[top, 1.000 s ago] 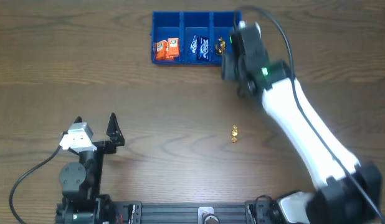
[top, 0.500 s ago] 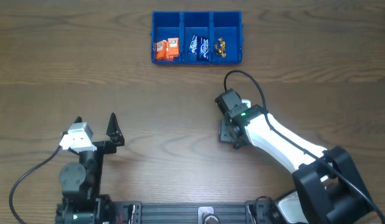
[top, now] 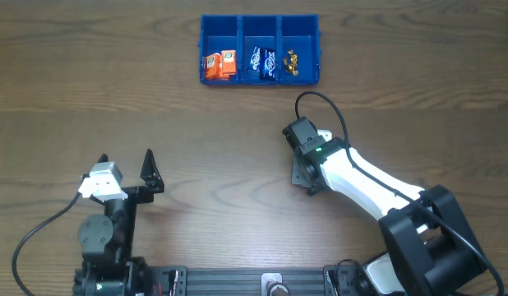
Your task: Sort Candies Into Trays
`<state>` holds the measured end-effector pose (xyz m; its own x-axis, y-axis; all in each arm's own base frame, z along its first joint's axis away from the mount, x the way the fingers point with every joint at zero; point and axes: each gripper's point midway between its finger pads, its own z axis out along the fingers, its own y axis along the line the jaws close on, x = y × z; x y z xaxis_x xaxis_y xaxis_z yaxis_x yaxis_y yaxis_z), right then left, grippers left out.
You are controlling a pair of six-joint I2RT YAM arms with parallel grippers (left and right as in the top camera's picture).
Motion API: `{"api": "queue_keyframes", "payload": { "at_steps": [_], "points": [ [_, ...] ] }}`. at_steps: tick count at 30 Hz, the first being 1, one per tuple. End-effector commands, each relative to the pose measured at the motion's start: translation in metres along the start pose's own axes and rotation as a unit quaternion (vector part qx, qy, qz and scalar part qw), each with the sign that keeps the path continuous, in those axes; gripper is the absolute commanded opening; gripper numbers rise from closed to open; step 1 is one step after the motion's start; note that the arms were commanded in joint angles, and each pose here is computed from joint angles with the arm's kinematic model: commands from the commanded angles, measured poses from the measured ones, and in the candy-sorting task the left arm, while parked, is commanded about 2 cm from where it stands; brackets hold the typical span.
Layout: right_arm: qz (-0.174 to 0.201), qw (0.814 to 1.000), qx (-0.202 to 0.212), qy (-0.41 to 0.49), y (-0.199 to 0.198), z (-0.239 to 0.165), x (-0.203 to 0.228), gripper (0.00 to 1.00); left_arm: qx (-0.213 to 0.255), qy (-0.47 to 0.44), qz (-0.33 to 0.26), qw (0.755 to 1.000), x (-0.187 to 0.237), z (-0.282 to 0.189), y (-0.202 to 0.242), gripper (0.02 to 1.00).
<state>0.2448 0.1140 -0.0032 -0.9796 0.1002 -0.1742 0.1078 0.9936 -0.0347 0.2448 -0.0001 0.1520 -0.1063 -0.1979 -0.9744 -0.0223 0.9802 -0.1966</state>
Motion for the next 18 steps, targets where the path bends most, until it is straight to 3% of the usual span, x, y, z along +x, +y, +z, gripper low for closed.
{"api": "queue_keyframes", "payload": {
  "at_steps": [1, 3, 6, 8, 10, 12, 14, 18],
  "points": [
    [0.003, 1.0, 0.01, 0.001, -0.004, 0.003, 0.001, 0.198, -0.011, 0.025, 0.003, 1.0, 0.016, 0.001, 0.006, 0.998],
    [0.0, 1.0, -0.005, -0.018, 0.004, -0.01, -0.007, 0.191, -0.011, 0.025, 0.003, 1.0, 0.016, 0.001, 0.006, 0.998],
    [-0.017, 0.992, -0.057, -0.111, 0.025, -0.076, -0.052, 0.189, -0.011, 0.025, 0.003, 1.0, 0.016, 0.001, 0.006, 0.998],
    [-0.019, 0.982, -0.049, -0.181, 0.024, -0.128, -0.093, 0.189, -0.011, 0.025, 0.003, 1.0, 0.016, 0.001, 0.006, 1.0],
    [-0.019, 0.965, -0.049, -0.256, 0.022, -0.188, -0.165, 0.189, -0.011, 0.025, 0.003, 1.0, 0.016, 0.001, 0.006, 0.998],
    [-0.011, 0.953, -0.044, -0.301, 0.018, -0.215, -0.227, 0.189, -0.011, 0.025, 0.003, 1.0, 0.016, 0.001, 0.006, 0.998],
    [-0.007, 0.946, -0.037, -0.323, 0.017, -0.219, -0.271, 0.187, -0.011, 0.025, 0.003, 1.0, 0.016, 0.001, 0.006, 0.998],
    [-0.013, 0.945, -0.032, -0.326, 0.035, -0.166, -0.33, 0.213, -0.011, 0.025, 0.003, 1.0, 0.016, 0.001, 0.006, 0.998]
  ]
}}
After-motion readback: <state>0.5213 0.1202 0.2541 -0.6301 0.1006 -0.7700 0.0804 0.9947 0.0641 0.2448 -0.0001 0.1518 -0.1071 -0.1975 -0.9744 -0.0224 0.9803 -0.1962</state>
